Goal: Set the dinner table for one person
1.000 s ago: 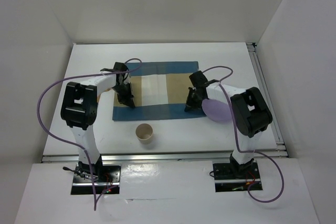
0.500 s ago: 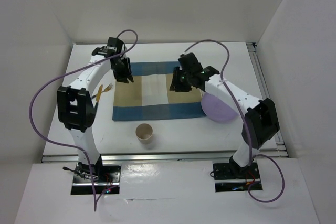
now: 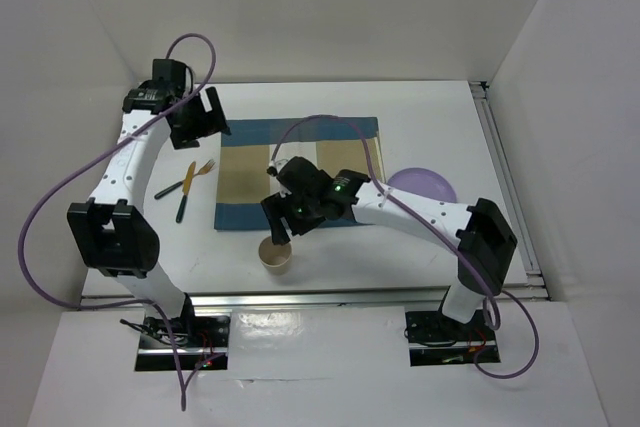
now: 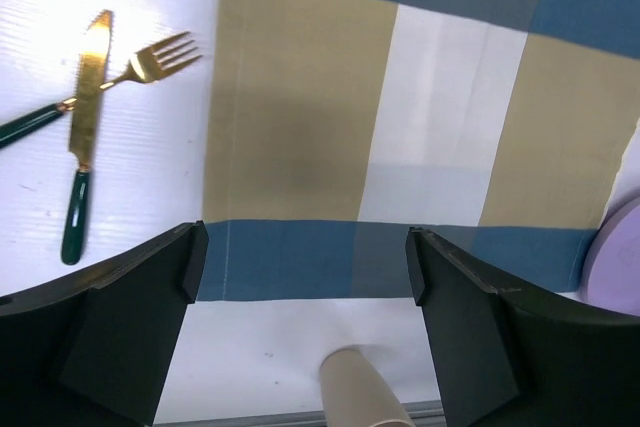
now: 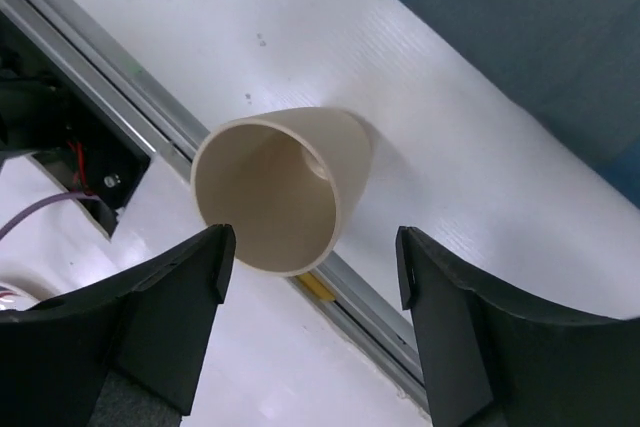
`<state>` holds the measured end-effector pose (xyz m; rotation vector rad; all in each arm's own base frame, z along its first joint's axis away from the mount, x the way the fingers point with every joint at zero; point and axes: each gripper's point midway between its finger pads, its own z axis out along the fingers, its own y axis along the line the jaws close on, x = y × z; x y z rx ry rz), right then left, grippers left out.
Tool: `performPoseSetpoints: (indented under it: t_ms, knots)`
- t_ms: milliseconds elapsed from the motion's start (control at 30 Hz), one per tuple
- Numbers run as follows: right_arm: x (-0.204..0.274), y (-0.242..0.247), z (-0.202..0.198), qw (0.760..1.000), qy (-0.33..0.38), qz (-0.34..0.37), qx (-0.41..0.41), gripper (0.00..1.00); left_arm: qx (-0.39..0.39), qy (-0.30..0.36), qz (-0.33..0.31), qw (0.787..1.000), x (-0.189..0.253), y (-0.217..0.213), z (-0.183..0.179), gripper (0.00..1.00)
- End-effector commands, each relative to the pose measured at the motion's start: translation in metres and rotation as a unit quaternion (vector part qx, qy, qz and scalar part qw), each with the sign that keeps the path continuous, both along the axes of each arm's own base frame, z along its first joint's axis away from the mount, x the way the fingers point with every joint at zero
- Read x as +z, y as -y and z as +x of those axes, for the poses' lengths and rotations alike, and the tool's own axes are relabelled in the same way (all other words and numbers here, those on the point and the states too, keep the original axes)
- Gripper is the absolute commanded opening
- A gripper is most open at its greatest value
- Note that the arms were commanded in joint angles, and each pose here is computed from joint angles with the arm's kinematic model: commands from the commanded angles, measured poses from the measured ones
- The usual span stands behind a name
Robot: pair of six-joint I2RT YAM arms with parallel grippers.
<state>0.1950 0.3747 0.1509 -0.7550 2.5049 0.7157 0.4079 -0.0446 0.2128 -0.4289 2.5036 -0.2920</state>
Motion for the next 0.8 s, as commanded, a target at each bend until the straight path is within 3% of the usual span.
performPoseSetpoints:
  t_ms: [0,200,333,400,500,633,767]
  knots:
    - [-0.023,0.005,-0.005,0.999,0.001,-0.038,0.006,0.76,0.003,0.019,0.004,1.000,0.015,-0.008,-0.010,1.00]
    - [-0.047,0.000,-0.011,0.999,-0.004,-0.048,0.010,0.62,0.003,0.008,0.006,1.000,0.012,-0.012,-0.018,1.00]
    - [-0.052,-0.003,-0.007,0.999,-0.001,-0.051,0.007,0.42,0.011,0.006,0.007,1.000,0.009,-0.013,-0.017,1.00]
    - [-0.049,-0.002,-0.001,0.998,0.010,-0.056,-0.002,0.24,0.011,0.001,0.007,1.000,0.008,-0.013,-0.019,1.00]
    - [-0.034,0.004,0.010,0.997,0.037,-0.067,-0.029,0.06,0.009,0.005,0.003,1.000,0.011,-0.012,-0.020,1.00]
    - [0.003,0.016,0.043,0.991,0.080,-0.081,-0.075,0.01,-0.014,0.027,-0.014,0.999,0.025,-0.003,-0.017,1.00]
    - [0.022,0.060,0.118,0.970,0.126,-0.129,-0.162,0.00,-0.045,0.028,-0.041,0.998,0.032,0.013,-0.016,1.00]
